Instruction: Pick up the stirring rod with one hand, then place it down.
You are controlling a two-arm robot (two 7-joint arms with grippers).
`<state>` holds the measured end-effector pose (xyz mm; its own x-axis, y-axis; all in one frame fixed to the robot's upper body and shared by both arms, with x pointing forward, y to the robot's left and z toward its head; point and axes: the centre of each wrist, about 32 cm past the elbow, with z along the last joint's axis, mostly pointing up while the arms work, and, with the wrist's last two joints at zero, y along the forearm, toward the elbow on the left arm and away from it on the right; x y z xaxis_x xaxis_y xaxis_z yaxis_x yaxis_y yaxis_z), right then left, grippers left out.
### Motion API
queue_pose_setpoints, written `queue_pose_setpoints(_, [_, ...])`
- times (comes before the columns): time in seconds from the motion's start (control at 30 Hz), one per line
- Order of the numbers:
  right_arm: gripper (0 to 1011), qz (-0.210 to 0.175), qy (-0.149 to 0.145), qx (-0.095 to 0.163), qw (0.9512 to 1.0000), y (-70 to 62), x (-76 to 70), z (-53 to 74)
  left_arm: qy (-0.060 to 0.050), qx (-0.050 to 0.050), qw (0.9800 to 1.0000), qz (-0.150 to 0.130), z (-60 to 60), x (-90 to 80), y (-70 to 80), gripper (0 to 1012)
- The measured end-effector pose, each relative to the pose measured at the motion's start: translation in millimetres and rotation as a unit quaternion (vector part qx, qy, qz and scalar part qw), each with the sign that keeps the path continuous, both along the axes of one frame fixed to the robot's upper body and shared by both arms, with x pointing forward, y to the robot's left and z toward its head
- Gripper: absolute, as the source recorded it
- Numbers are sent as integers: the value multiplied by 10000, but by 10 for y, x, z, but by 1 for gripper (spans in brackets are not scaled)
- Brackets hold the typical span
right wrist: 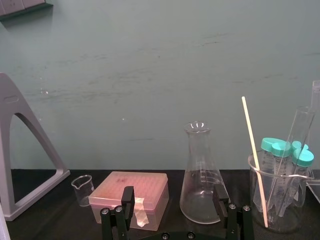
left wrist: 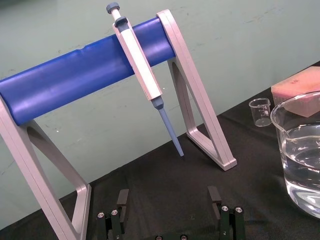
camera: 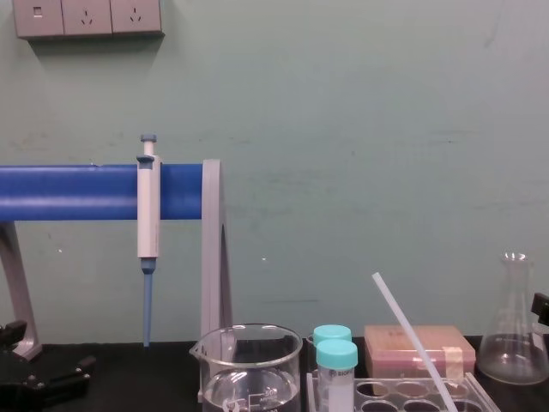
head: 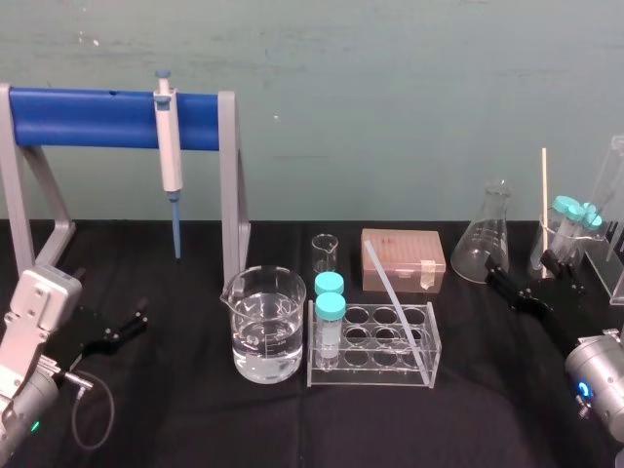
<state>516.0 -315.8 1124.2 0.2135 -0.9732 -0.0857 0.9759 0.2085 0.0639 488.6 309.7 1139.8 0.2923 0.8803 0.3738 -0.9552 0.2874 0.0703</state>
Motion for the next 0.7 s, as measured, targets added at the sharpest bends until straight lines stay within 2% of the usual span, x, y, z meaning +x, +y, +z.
queue_pose_setpoints(0.7, [1003, 7, -23, -23, 10000, 0, 0, 0, 0, 0, 10000, 0, 0, 0, 0, 1000])
